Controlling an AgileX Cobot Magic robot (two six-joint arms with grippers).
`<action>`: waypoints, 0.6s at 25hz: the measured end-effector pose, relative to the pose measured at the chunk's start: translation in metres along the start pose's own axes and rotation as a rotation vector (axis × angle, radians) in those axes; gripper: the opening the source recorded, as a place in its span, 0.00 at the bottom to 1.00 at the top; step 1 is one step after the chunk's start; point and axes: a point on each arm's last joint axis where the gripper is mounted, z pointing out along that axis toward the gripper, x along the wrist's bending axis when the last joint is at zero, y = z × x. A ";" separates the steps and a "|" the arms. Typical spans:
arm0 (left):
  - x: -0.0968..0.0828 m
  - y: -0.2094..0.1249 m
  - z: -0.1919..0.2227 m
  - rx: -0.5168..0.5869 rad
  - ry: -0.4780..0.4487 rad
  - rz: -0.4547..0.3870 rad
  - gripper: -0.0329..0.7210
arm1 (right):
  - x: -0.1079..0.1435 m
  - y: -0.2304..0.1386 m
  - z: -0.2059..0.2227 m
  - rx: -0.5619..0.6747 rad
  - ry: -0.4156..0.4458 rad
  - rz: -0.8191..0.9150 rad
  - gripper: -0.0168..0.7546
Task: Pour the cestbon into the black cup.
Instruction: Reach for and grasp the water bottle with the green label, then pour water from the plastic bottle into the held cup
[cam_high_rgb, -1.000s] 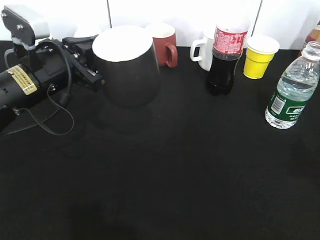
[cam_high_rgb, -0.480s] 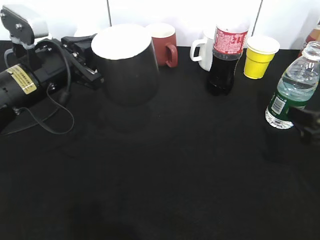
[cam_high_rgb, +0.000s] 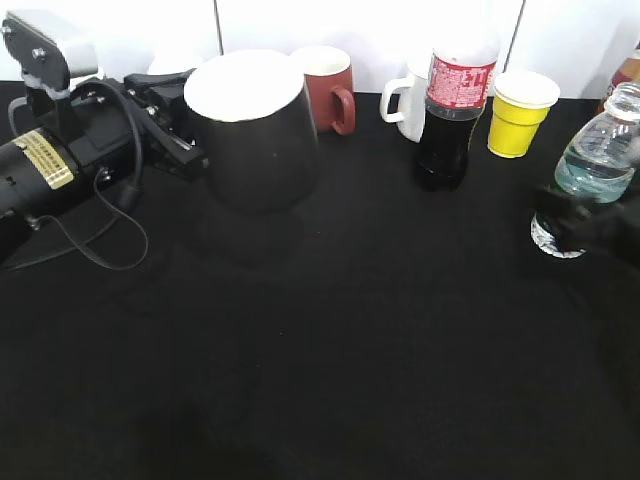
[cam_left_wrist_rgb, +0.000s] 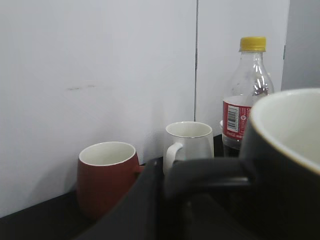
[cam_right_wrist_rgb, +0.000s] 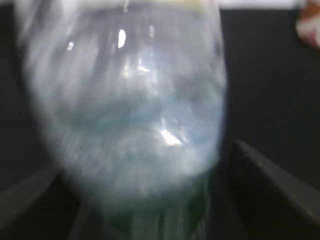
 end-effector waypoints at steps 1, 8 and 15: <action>0.000 0.000 0.000 0.000 -0.002 0.001 0.09 | 0.000 0.000 0.009 0.000 0.024 -0.015 0.88; -0.001 0.000 0.000 0.003 -0.010 0.004 0.09 | 0.003 -0.002 0.008 -0.051 0.055 -0.015 0.66; -0.037 -0.007 0.008 0.066 -0.166 0.004 0.09 | 0.023 0.020 -0.013 -0.084 0.216 -0.160 0.66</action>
